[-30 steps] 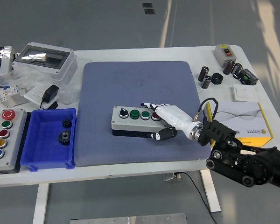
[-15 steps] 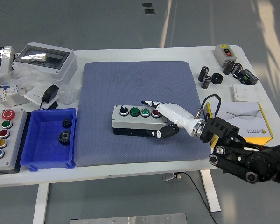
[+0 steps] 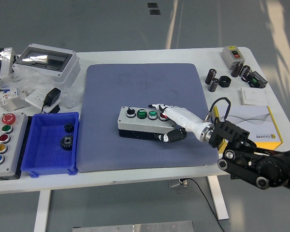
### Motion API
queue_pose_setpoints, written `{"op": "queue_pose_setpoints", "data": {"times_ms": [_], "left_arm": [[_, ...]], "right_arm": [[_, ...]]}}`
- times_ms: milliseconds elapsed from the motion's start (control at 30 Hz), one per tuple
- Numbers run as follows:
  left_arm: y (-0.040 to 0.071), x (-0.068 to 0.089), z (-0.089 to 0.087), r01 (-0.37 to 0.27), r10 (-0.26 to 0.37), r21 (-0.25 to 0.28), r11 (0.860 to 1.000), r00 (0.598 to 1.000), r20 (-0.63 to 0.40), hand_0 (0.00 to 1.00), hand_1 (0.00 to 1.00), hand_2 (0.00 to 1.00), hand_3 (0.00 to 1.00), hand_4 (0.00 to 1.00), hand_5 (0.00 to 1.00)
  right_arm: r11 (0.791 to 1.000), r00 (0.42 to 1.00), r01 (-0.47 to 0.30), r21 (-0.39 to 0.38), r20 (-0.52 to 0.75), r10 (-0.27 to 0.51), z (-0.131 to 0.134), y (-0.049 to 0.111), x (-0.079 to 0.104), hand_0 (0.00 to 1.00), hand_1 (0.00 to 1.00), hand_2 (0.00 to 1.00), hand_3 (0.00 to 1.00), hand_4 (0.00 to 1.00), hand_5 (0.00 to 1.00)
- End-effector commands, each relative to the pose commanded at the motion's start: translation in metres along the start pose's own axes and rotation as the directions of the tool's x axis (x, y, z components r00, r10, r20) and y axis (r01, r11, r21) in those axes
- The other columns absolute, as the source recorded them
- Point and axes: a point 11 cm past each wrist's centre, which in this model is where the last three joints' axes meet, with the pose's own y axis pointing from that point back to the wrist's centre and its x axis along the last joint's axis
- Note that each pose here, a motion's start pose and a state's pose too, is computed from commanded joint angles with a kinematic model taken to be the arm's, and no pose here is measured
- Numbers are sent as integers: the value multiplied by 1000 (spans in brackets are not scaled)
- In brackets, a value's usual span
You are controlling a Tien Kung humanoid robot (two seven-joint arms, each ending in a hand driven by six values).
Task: Pick up the button,place it on the desk,press the button,press the button
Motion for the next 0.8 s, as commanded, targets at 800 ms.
{"op": "queue_pose_setpoints", "data": {"times_ms": [800], "left_arm": [[1,4,4,-7,7,-5,1000,1000,6,634,594,540,584,607,208]], "right_arm": [[1000,1000,19,18,19,-19,-1,0,16,990,960,998,998,692,26]]}}
